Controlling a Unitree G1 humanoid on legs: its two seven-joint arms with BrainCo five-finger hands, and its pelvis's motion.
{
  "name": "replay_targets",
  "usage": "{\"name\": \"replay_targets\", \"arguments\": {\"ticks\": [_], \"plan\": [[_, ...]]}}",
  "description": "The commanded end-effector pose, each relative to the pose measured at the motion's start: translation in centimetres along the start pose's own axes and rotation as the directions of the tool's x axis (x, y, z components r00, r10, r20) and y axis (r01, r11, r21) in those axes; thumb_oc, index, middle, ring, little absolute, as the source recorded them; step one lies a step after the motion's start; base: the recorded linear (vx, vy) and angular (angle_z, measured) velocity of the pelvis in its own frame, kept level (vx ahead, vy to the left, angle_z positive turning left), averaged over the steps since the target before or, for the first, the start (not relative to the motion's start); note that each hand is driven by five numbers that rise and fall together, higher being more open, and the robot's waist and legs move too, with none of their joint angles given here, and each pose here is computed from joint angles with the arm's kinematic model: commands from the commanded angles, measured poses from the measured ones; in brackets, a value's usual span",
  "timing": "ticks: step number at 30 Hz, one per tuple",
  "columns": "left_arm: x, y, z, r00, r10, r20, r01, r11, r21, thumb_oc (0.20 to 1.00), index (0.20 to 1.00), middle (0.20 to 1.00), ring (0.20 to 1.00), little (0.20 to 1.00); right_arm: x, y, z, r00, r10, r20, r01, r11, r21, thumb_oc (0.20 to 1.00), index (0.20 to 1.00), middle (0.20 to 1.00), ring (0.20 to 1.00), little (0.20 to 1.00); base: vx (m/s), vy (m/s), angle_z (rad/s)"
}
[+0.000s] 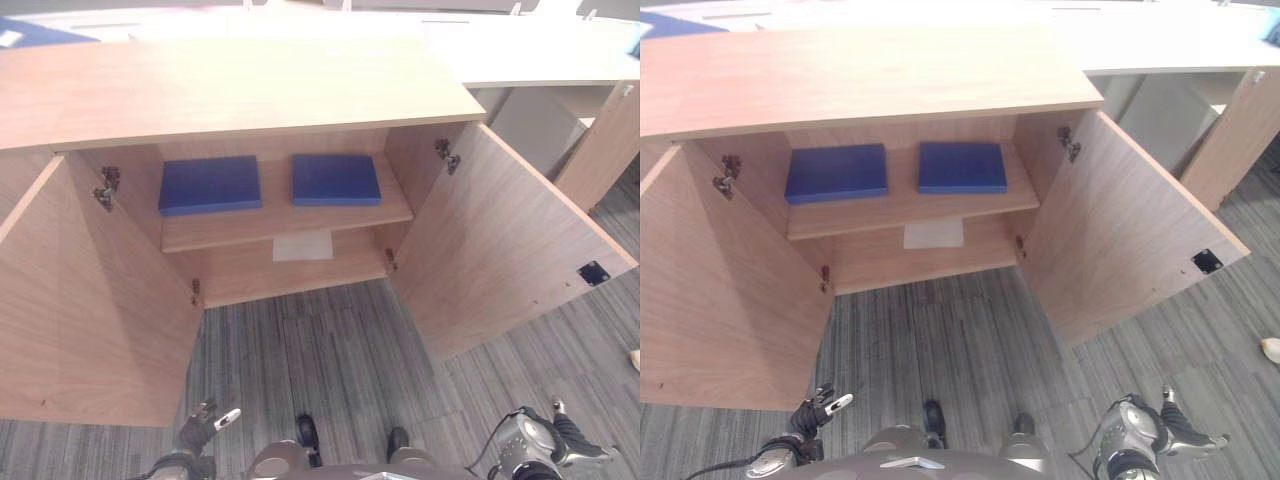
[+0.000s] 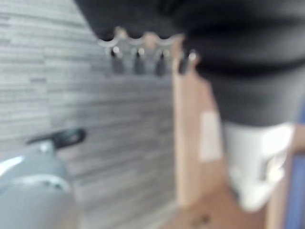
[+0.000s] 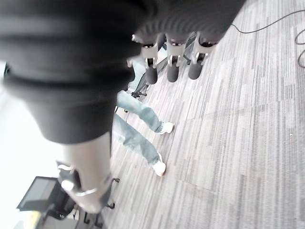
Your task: Put the empty folder in the office cabinet
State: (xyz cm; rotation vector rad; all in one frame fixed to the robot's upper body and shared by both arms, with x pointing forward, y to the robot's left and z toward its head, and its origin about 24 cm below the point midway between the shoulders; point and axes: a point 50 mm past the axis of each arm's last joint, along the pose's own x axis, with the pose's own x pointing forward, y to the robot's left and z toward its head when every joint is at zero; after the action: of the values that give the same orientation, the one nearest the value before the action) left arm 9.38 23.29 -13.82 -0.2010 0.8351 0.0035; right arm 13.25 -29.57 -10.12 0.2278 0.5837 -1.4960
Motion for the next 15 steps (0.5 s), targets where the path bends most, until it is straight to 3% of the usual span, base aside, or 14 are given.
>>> {"name": "replay_targets", "arguments": {"ticks": [1,3,10,12,13,15], "plan": [[0.3,-0.7,0.0,0.998,-0.063,-0.026,0.065,0.996,0.064,1.0,1.0,1.0,1.0,1.0,2.2,1.1,6.6,0.972,0.006,0.236,-0.026,0.996,0.081,1.0,1.0,1.0,1.0,1.0,0.08,-0.193,0.21],[0.1,-0.4,-0.2,0.997,-0.065,-0.049,0.068,0.994,0.083,1.0,1.0,1.0,1.0,1.0,2.6,2.3,8.5,0.954,0.14,0.264,-0.16,0.985,0.058,1.0,1.0,1.0,1.0,1.0,0.06,-0.219,0.36],[-0.5,0.9,-0.1,0.996,-0.048,-0.078,0.056,0.992,0.113,1.0,1.0,1.0,1.0,1.0,3.4,3.6,12.1,0.885,0.342,0.315,-0.354,0.935,-0.021,1.0,1.0,1.0,1.0,1.0,0.0,-0.135,0.06],[-0.6,1.3,0.0,0.996,-0.041,-0.085,0.051,0.991,0.122,1.0,1.0,1.0,1.0,1.0,3.3,4.3,13.7,0.831,0.432,0.35,-0.427,0.899,-0.097,1.0,1.0,1.0,1.0,1.0,-0.04,-0.117,-0.08],[-0.8,1.6,0.1,0.995,-0.043,-0.086,0.053,0.991,0.125,1.0,1.0,1.0,1.0,1.0,2.9,5.3,15.2,0.762,0.541,0.357,-0.512,0.84,-0.178,1.0,1.0,1.0,1.0,1.0,-0.08,-0.088,-0.02],[-0.8,1.7,0.2,0.995,-0.05,-0.081,0.06,0.99,0.127,1.0,1.0,1.0,1.0,1.0,2.5,6.2,16.4,0.698,0.626,0.348,-0.584,0.779,-0.228,1.0,1.0,1.0,1.0,1.0,-0.09,-0.047,0.0]]}}
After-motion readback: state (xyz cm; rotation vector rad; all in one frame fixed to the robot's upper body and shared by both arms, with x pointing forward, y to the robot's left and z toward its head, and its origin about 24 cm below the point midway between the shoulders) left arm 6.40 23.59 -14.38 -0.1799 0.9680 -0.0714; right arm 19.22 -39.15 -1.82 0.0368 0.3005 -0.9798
